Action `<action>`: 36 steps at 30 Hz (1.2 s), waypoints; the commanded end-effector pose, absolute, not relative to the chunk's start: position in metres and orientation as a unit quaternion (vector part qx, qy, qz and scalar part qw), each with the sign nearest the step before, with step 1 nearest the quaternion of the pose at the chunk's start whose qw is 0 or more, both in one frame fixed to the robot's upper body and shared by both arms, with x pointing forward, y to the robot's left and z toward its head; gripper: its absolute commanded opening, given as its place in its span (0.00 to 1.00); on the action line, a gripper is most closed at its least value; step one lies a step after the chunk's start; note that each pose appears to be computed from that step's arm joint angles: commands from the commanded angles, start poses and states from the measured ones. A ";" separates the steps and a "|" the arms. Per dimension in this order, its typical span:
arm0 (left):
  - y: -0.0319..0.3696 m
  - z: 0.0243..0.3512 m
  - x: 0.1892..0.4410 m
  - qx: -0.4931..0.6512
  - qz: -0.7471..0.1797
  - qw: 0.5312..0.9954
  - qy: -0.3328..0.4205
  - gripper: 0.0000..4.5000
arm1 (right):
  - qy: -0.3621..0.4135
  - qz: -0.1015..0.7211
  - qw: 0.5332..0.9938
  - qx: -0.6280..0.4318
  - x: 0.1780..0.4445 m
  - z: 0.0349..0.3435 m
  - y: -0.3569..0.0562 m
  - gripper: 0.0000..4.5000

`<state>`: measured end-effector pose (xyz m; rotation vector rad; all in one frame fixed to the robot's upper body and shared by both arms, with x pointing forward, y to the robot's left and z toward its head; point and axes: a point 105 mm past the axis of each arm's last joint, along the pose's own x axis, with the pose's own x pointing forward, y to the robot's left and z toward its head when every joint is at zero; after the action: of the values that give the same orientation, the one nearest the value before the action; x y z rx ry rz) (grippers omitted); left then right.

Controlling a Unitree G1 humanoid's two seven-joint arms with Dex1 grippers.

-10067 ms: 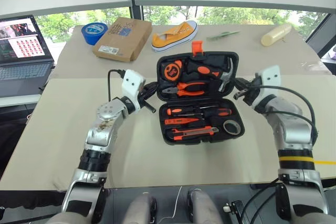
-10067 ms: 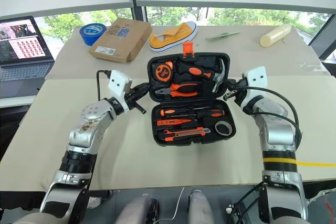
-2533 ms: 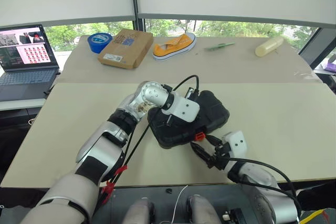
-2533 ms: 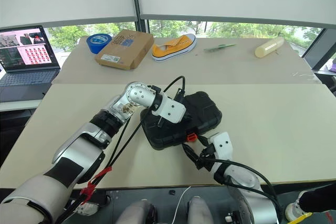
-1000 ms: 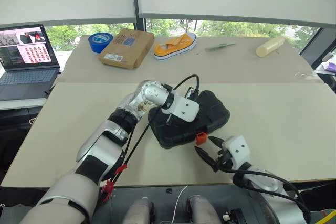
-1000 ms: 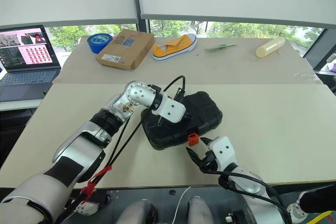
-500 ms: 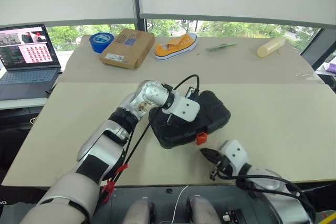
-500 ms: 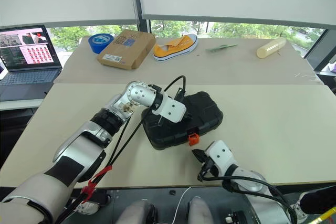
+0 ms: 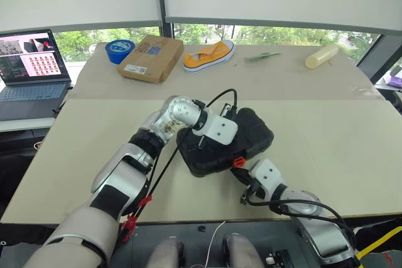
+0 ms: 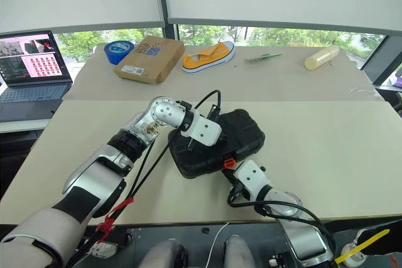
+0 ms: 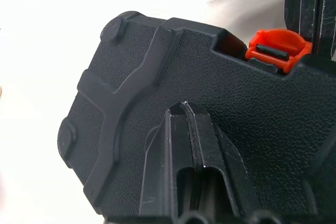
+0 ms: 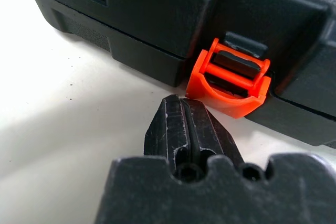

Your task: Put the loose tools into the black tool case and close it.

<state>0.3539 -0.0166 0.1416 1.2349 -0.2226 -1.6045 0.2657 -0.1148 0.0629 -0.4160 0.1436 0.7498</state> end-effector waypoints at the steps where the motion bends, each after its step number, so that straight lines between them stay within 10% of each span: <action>1: -0.006 0.104 0.349 0.525 -0.690 0.497 -0.025 0.00 | 0.002 0.322 0.916 -0.238 0.273 0.095 -0.126 0.00; 36: -0.005 0.100 0.349 0.530 -0.690 0.492 -0.020 0.00 | -0.047 0.329 0.923 -0.196 0.266 0.136 -0.118 0.00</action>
<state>0.3548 -0.0177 0.1427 1.2436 -0.2314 -1.6033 0.2617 -0.1291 0.0815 -0.3819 0.1239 0.6709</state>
